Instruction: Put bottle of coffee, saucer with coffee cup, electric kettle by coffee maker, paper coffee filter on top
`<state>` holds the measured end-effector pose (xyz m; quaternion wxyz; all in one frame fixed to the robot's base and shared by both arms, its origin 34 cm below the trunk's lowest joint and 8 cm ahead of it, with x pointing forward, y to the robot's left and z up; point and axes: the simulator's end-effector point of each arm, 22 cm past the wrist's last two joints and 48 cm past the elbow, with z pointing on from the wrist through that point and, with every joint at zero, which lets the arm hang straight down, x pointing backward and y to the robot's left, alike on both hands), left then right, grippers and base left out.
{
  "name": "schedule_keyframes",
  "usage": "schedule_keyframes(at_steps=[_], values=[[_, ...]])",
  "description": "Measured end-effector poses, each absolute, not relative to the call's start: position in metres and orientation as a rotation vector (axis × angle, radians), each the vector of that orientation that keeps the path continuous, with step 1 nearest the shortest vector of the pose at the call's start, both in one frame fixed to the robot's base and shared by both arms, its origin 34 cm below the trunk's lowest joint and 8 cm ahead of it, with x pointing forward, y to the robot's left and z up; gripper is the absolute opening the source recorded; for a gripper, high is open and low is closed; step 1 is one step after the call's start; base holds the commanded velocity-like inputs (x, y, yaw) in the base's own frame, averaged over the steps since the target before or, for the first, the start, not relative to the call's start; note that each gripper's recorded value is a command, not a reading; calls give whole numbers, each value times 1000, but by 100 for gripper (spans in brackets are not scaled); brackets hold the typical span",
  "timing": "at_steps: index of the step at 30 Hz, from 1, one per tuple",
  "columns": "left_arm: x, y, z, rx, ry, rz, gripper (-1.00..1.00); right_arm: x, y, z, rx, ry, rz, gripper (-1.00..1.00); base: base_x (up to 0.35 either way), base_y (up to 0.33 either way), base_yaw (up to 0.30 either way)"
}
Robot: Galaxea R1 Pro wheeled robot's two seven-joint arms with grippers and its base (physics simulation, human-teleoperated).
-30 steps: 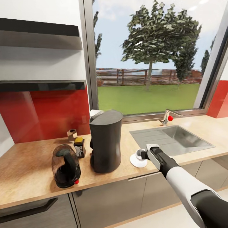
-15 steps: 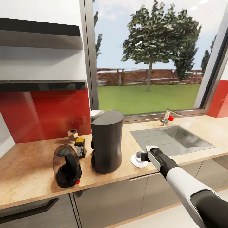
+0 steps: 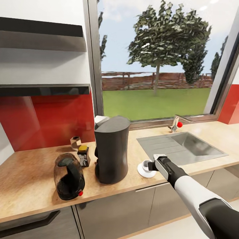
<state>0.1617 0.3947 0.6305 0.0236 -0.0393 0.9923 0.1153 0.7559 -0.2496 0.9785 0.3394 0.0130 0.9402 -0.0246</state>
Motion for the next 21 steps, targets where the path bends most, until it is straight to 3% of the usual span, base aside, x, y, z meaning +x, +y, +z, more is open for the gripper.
schedule_keyframes(at_steps=[21], values=[[162, 394, 631, -122, 3071, 357, 100, 757, -255, 973, 51, 2429, -74, -100, 36, 0, 0]])
